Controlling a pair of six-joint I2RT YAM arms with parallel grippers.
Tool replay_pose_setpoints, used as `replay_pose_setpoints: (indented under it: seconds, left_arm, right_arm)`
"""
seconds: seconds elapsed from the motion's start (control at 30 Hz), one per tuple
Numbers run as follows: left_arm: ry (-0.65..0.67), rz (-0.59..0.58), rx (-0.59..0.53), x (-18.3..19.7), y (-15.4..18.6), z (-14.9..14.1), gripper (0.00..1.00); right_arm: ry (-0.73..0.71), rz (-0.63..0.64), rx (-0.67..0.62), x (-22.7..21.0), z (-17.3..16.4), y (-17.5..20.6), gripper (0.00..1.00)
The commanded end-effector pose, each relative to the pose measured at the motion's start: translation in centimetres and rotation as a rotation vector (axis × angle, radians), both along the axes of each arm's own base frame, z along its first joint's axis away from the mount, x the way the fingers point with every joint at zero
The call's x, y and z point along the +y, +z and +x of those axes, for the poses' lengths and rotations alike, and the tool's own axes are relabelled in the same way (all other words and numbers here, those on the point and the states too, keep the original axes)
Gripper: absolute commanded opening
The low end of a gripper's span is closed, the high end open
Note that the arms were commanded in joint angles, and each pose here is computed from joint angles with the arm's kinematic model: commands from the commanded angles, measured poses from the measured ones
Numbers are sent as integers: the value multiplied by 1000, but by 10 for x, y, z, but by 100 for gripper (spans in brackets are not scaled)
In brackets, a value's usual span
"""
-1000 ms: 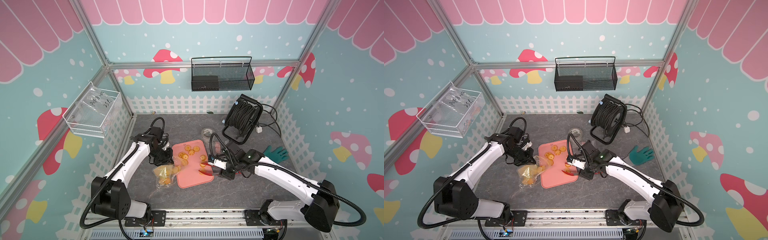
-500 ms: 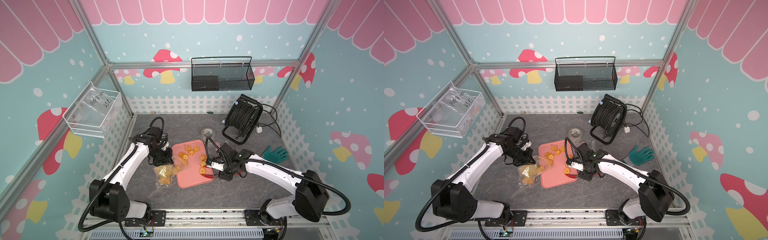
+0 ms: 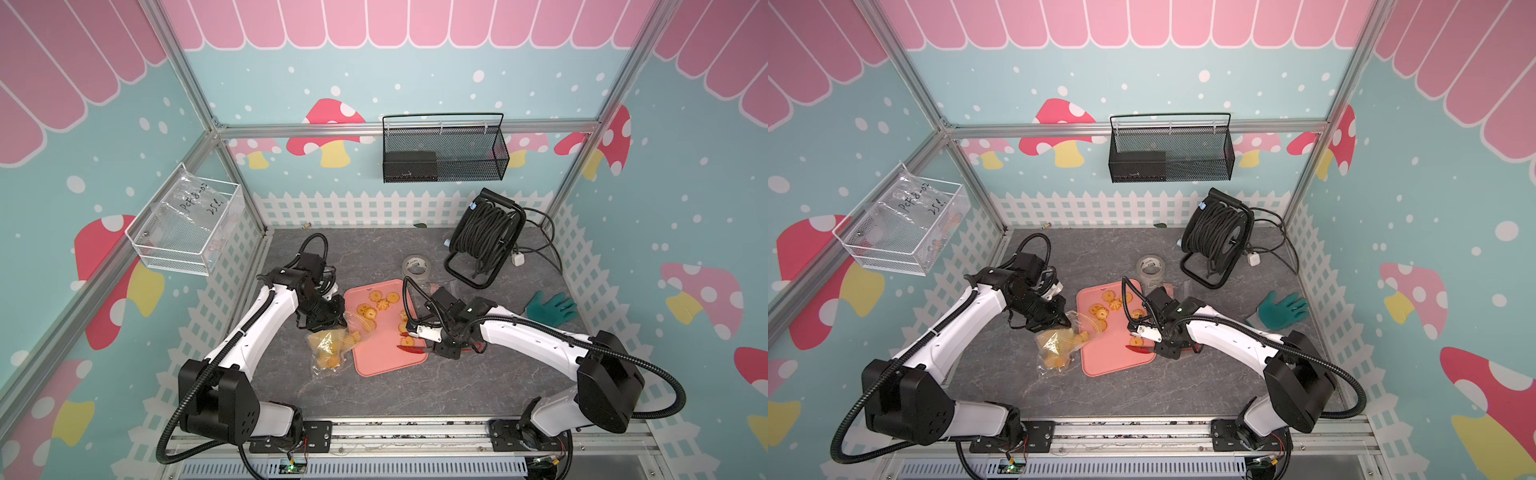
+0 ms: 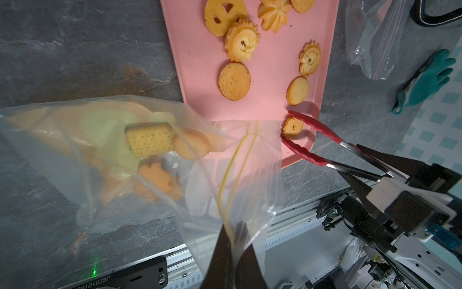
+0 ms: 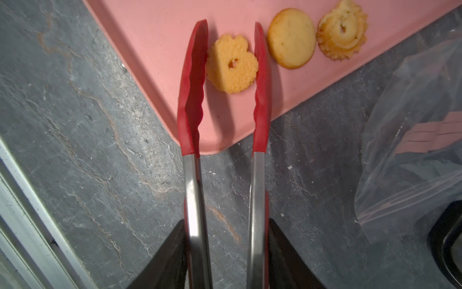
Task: Put the cookies into a resealable bag to prevent moisture
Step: Pick up the cookie from the tray.
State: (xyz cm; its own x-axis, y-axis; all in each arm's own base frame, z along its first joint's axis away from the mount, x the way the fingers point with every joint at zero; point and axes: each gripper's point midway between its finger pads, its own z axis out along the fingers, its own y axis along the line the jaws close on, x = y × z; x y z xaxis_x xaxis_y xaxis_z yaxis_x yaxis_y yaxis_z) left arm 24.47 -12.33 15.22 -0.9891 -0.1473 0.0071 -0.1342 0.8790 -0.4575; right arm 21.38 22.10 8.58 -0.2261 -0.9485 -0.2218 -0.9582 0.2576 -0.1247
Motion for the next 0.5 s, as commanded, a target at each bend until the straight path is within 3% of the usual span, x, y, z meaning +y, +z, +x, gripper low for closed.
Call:
replay_pose_setpoints:
  seconds: [0.0,0.27,0.47]
  left_arm:
    - [-10,-1,-6,-1,5,0,0]
    - [-11,5,-3,-1,3,2,0]
    - [-13,9,5,-1,1,2,0]
  right_arm:
    - [0,2,-27,1,3,15,47]
    - [-28,299,-96,39,18,88,46]
    - [24,543,-65,80,17,137,45]
